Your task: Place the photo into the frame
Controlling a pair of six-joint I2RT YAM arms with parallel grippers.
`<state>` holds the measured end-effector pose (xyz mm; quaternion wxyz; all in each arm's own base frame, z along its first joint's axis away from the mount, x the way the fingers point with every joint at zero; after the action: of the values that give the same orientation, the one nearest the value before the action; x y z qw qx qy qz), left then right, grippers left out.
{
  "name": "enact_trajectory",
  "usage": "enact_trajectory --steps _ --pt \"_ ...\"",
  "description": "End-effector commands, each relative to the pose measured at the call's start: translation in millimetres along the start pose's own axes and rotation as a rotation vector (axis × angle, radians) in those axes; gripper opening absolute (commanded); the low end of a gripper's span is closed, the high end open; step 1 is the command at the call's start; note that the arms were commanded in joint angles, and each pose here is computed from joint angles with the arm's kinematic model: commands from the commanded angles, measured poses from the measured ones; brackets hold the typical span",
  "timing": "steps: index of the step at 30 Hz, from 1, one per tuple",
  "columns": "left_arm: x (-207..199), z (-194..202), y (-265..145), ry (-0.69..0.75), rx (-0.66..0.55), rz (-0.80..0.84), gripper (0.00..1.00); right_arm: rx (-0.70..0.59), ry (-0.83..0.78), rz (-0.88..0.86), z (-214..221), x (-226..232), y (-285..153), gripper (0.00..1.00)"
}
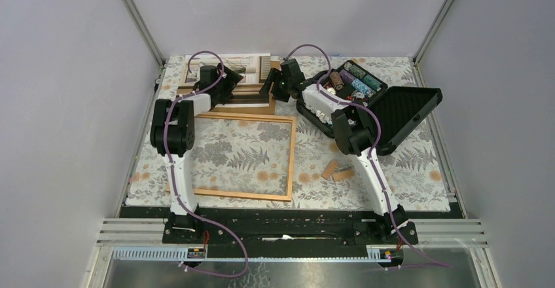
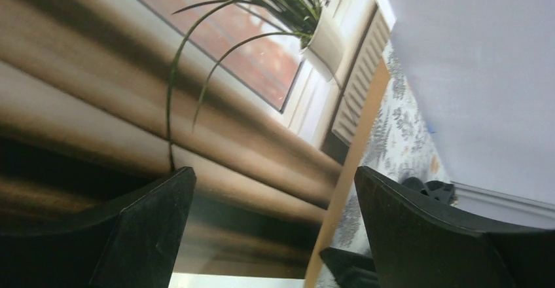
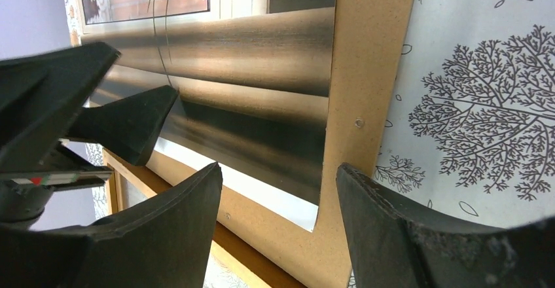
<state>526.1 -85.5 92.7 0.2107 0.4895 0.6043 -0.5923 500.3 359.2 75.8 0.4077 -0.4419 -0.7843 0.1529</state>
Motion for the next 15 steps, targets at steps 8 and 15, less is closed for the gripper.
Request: enact_trajectory --steps 8,15 --pt "41.4 10.7 11.4 -0.143 0.094 -0.144 0.99 0.063 -0.018 0.071 25.9 10.0 9.8 0.72" --pt "48.5 16.8 9.9 -0.174 0.135 -0.126 0.99 0.079 0.033 0.023 32.7 20.2 15.5 0.73"
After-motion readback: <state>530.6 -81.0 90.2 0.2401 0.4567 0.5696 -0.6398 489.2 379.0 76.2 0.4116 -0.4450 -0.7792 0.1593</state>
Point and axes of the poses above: each gripper's point midway between its finger pads, its own y axis out along the fingers, its own x axis along the line the jaws close on, z = x × y, the point moved 6 cm from there along -y, back along the fingers, and after that the axes turned 15 degrees about -y, right-handed, at the moved point
